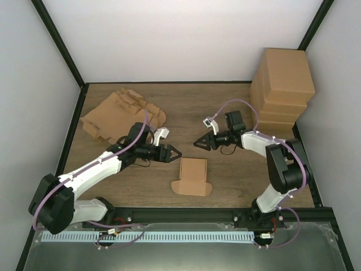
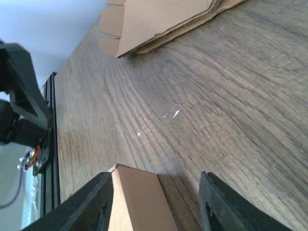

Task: Fold the paper box

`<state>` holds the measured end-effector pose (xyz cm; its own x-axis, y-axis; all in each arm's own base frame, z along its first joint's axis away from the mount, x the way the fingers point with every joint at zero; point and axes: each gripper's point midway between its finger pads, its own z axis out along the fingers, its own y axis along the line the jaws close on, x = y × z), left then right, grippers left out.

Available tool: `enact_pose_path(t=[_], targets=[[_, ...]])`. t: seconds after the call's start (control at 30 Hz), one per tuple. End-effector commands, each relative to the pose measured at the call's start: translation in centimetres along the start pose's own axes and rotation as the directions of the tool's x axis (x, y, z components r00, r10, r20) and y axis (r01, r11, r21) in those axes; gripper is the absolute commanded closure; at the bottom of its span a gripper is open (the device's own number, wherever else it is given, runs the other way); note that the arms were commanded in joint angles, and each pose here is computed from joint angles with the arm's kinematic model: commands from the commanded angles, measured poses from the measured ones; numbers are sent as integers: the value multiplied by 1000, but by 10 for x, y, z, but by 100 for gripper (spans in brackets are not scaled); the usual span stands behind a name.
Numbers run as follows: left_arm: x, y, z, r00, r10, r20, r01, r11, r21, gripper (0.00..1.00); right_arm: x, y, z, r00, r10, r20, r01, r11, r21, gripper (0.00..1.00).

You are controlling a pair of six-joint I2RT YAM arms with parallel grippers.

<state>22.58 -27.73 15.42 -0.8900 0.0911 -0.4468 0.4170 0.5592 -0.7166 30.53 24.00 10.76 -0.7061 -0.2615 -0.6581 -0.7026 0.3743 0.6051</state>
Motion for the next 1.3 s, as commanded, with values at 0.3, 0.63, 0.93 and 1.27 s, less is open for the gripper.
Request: enact_pose_path(t=[0.3, 0.63, 0.93, 1.27], targets=[[0, -16, 22, 993, 67, -93, -53, 988, 146, 96, 39, 47, -8, 989, 134, -64, -137, 990, -46, 99], [0, 6, 66, 981, 28, -190, -4, 992, 128, 96, 56, 25, 4, 969, 219, -111, -220, 976, 8, 99], [-1, 36, 92, 971, -36, -234, 47, 998, 41, 96, 59, 2, 11, 961, 235, -145, -226, 971, 80, 99], [-144, 0, 33, 998, 28, 58, -34, 994, 105, 58, 60, -29, 30, 951, 249, -181, -232, 967, 106, 99]])
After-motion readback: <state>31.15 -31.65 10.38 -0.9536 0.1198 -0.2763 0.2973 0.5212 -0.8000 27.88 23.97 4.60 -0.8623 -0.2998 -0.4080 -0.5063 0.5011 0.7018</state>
